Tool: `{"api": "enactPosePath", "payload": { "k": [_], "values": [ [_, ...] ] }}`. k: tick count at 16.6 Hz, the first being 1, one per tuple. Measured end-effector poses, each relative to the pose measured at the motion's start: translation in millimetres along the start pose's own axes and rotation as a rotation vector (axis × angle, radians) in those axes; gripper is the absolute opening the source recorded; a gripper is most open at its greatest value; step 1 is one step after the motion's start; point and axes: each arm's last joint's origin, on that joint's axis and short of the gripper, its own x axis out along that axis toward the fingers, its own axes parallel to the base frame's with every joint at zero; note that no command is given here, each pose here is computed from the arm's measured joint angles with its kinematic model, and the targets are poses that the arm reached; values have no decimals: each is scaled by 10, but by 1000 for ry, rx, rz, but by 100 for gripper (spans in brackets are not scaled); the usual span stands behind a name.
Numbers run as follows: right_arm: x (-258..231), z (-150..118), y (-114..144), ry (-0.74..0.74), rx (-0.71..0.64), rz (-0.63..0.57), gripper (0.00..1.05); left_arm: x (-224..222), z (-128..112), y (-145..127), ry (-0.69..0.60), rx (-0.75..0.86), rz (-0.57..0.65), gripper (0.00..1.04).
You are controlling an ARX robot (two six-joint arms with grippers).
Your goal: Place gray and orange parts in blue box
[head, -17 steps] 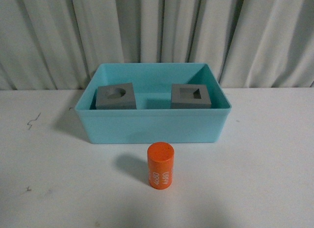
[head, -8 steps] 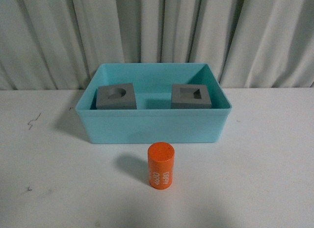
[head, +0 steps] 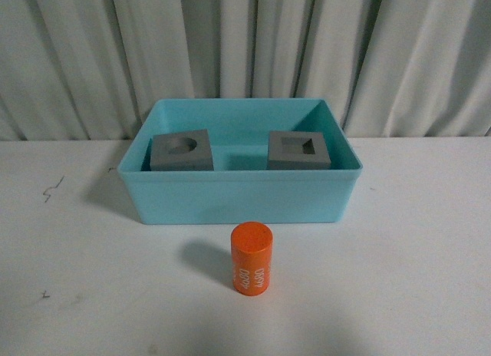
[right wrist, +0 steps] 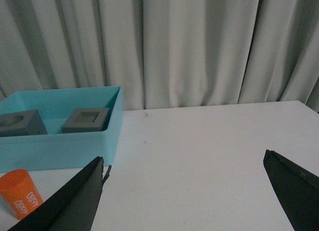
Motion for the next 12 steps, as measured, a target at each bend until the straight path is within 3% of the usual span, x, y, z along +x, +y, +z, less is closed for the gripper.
{"api": "enactPosePath", "payload": {
  "k": [2, 4, 10, 11, 12],
  "values": [
    [0, 0, 0, 0, 0, 0, 98, 0, 0, 0, 0, 0, 0, 84],
    [0, 0, 0, 0, 0, 0, 98, 0, 0, 0, 0, 1, 0, 100],
    [0, 0, 0, 0, 0, 0, 98, 0, 0, 0, 0, 1, 0, 98],
    [-7, -20, -1, 198, 42, -95, 98, 0, 0, 0, 0, 1, 0, 98],
    [95, 23, -69, 396, 96, -267, 98, 0, 0, -1, 0, 1, -2, 98]
  ]
}}
